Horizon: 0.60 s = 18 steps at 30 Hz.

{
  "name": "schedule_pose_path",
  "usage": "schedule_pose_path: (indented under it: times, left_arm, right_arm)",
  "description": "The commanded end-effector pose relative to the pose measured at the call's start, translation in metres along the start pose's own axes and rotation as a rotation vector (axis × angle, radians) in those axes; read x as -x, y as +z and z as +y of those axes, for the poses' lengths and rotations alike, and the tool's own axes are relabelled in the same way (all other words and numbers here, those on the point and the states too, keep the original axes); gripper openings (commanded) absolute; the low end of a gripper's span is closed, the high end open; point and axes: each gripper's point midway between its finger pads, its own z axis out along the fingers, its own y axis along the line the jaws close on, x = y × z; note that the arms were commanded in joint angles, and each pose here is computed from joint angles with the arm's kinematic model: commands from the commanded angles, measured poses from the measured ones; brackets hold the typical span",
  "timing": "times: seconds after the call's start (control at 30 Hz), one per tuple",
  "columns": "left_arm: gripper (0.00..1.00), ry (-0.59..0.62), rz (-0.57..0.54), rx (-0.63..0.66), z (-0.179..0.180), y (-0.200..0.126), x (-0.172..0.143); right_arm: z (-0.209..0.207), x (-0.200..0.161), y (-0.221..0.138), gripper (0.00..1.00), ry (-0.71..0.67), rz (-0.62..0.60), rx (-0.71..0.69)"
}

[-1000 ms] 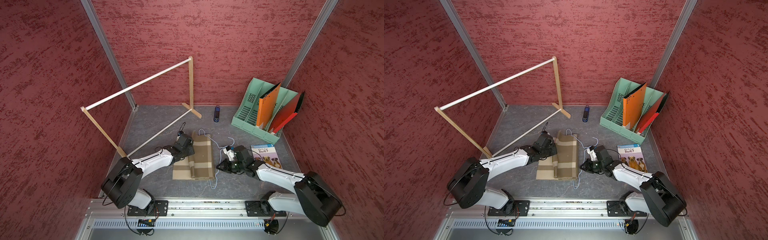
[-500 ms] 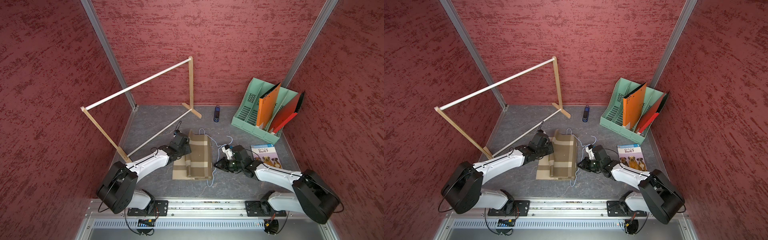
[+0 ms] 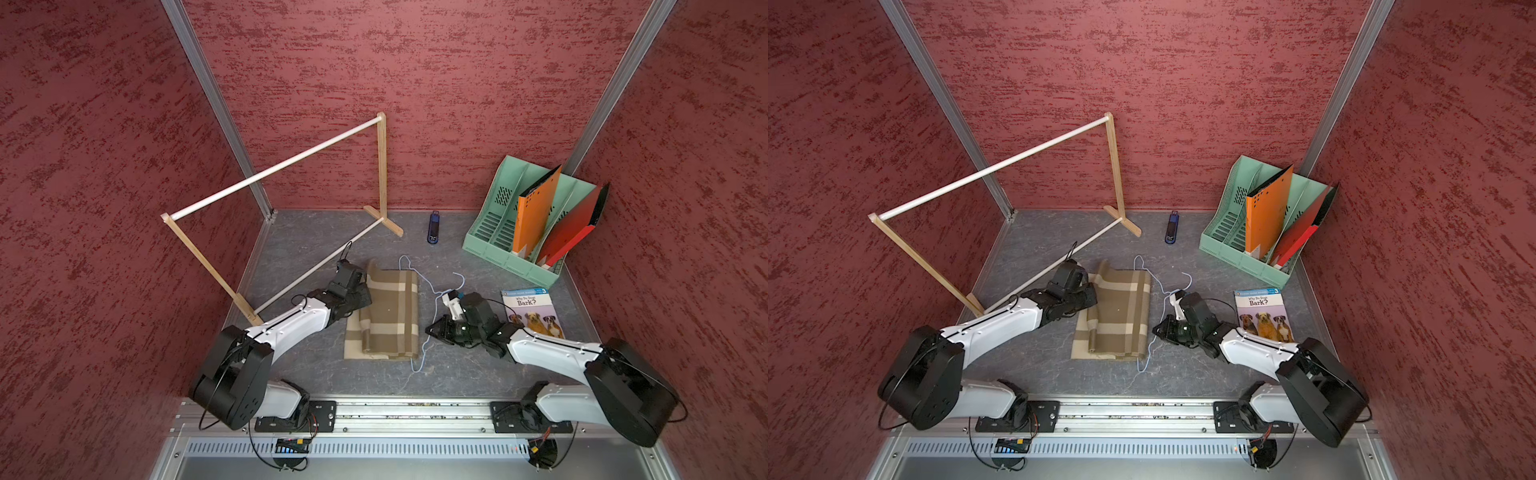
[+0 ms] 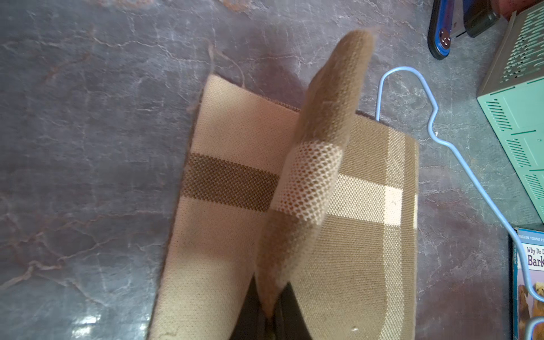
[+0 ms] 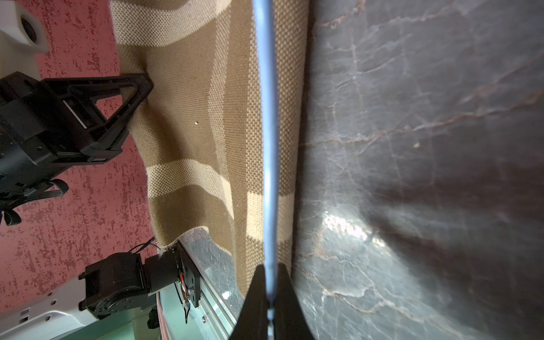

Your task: Hang the scarf on the hanger

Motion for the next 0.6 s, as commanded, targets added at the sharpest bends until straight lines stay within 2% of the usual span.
schedule_pose_path:
  times: [0.0,0.33,0.47,0.57]
  left_arm:
    - [0.00,0.019,-0.011,0.016,0.008,-0.003,0.003]
    - [0.00,0.004,-0.008,0.035,0.022,0.001,0.002]
    - [0.03,0.007,0.000,0.036,0.024,0.003,0.003]
    - [0.10,0.008,0.006,0.046,0.027,0.005,0.002]
  right_arm:
    - [0.012,0.009,0.004,0.00,-0.012,-0.032,0.019]
    - [0.013,0.010,0.003,0.00,-0.012,-0.043,0.013]
    - [0.014,0.010,0.003,0.00,-0.012,-0.042,0.016]
    - [0.013,0.012,0.004,0.00,-0.008,-0.049,0.013]
